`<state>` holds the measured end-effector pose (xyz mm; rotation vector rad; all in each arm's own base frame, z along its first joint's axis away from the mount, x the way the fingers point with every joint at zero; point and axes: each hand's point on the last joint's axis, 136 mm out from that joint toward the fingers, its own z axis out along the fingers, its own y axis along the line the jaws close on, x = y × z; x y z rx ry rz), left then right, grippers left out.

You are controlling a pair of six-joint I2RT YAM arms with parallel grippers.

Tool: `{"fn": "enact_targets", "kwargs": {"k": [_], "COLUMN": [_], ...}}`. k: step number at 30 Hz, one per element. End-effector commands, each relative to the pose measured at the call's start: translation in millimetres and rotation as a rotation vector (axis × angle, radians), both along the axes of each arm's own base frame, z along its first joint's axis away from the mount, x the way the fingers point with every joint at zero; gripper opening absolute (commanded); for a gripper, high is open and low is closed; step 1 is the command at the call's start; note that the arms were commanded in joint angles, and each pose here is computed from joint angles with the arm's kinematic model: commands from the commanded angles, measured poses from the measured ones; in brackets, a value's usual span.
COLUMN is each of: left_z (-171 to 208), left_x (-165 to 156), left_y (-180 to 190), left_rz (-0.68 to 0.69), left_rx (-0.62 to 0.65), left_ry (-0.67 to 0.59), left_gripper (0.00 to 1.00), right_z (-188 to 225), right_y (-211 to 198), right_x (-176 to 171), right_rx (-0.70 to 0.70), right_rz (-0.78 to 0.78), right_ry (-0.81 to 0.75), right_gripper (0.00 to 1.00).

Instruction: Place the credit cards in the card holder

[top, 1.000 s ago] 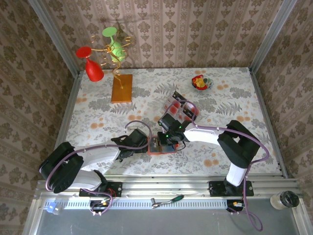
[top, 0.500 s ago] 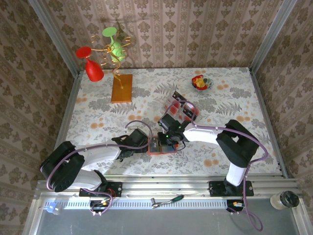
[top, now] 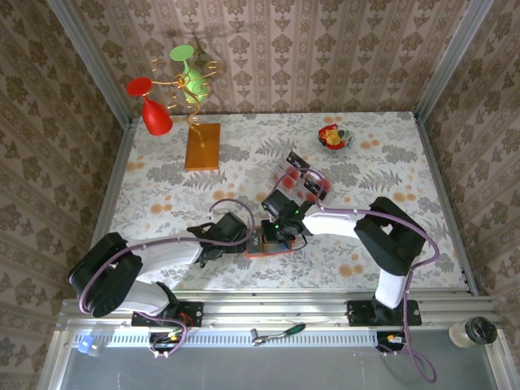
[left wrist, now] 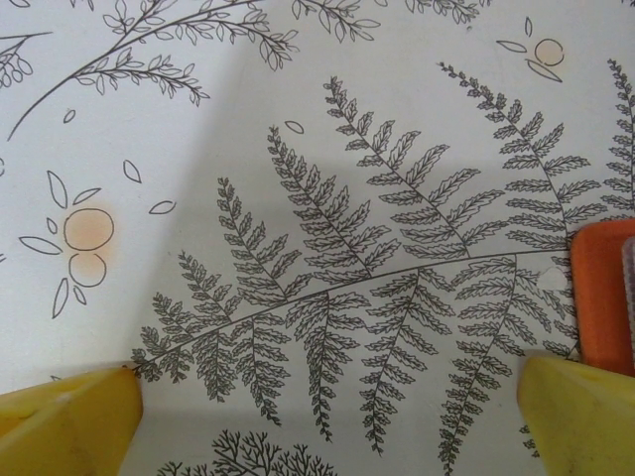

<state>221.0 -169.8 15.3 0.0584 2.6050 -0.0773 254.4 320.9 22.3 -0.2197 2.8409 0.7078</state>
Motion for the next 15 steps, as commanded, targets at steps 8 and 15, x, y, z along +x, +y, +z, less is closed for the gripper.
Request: {"fn": "enact_targets", "kwargs": {"k": [8, 15], "left_z": [-10, -4], "left_x": [1, 3], "left_y": [-1, 3], "left_rz": [-0.022, -0.018], "left_rx": [0.007, 0.009], "left_ry": [0.036, 0.025], "left_gripper": [1.0, 1.0], "right_z": [15, 37], "right_y": [3, -10], "right_x": [7, 10], "right_rx": [0.042, 0.033], "right_rz": [-0.022, -0.025], "right_ry": [-0.01, -0.057], "right_gripper": [0.07, 0.08]}}
